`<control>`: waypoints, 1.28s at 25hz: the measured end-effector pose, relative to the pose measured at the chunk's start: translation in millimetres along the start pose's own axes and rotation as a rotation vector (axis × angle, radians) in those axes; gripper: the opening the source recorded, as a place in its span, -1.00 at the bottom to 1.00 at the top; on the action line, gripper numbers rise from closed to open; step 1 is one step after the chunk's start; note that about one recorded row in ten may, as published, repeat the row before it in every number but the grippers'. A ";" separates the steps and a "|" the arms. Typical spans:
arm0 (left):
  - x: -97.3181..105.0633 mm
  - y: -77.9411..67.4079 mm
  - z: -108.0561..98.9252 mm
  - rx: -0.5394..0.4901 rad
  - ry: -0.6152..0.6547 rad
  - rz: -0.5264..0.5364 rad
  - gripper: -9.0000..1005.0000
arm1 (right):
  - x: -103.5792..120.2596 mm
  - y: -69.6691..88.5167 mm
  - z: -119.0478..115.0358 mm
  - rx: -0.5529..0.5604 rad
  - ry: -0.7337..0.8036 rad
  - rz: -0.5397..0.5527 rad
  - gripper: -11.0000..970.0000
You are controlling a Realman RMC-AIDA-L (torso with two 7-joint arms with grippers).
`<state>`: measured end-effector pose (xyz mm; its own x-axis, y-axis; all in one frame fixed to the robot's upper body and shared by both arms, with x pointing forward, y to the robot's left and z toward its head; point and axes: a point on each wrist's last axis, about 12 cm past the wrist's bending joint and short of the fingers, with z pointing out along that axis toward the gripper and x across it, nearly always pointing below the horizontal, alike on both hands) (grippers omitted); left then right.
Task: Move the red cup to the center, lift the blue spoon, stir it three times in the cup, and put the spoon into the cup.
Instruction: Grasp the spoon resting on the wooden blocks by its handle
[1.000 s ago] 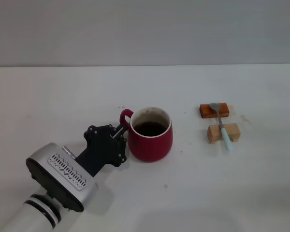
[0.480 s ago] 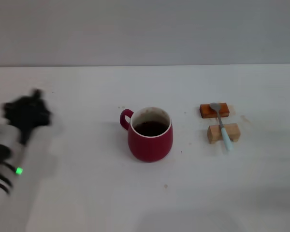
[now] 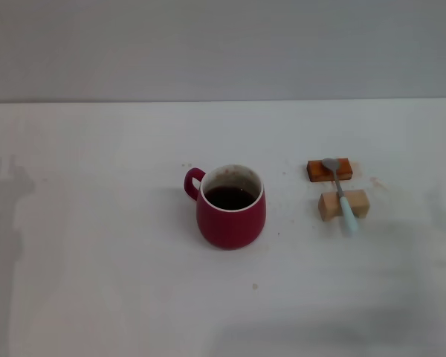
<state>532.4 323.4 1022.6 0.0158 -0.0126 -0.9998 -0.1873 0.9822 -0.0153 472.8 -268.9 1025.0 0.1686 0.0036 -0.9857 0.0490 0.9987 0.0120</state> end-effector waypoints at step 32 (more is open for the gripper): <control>-10.2 16.8 10.5 -0.002 -0.057 0.124 -0.66 | 32.6 86.9 -59.3 -0.250 0.375 0.011 0.36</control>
<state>539.4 342.0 1032.6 0.0485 0.1200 -0.9916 -0.1935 0.9751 0.1085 424.2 -179.1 983.9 -0.2030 -0.0139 -0.9791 -0.1983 0.9798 0.0272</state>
